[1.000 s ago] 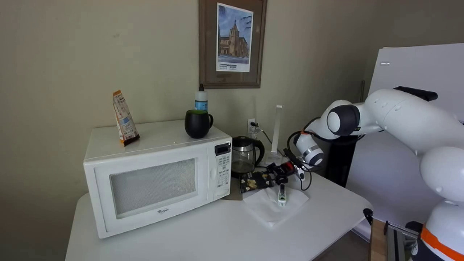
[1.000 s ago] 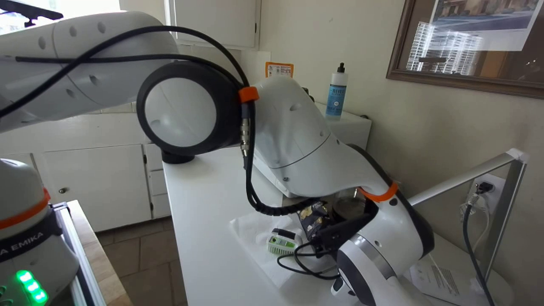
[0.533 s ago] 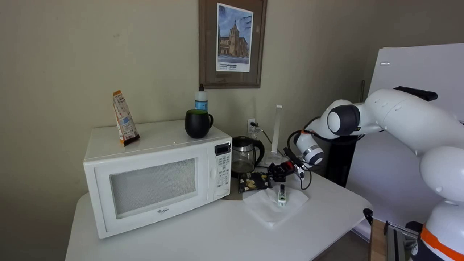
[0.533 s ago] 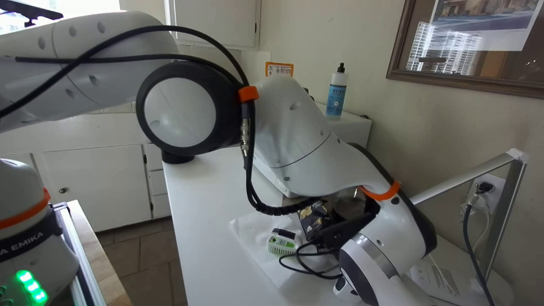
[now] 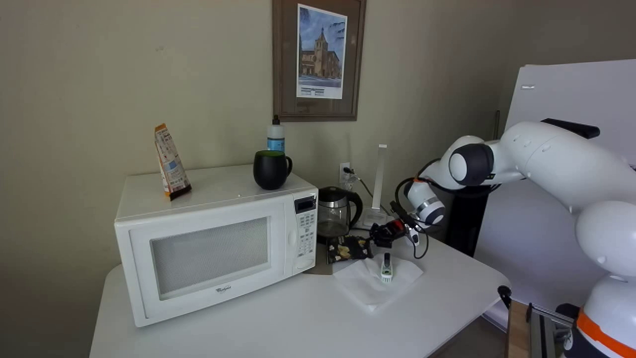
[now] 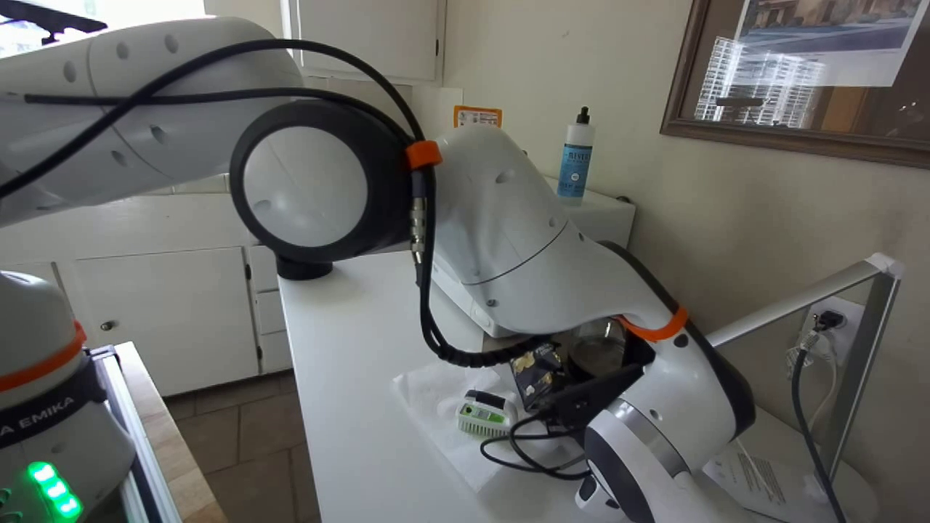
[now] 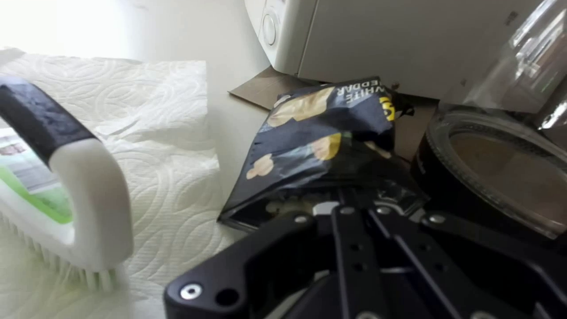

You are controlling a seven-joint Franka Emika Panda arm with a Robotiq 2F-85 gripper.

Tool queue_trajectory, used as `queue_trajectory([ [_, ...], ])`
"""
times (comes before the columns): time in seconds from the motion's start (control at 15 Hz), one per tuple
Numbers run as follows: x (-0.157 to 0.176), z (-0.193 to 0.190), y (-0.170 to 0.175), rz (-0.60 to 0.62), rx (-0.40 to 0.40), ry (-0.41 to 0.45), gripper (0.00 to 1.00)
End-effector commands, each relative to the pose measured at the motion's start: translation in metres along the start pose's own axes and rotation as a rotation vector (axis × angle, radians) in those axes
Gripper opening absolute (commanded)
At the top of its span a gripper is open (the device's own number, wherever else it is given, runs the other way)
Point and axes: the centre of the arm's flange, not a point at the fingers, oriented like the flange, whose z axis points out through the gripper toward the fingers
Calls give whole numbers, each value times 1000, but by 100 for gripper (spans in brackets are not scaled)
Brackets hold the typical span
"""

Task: Put the white object in the black packet

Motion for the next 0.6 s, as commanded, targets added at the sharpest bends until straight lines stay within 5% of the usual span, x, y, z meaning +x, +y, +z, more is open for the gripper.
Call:
queue_trajectory([
  [0.0, -9, -19, -1, 13, -10, 9, 0],
  [0.27, -29, -37, 1, -19, -61, 55, 0],
  [0.53, -80, -44, 24, -94, -268, 116, 0],
])
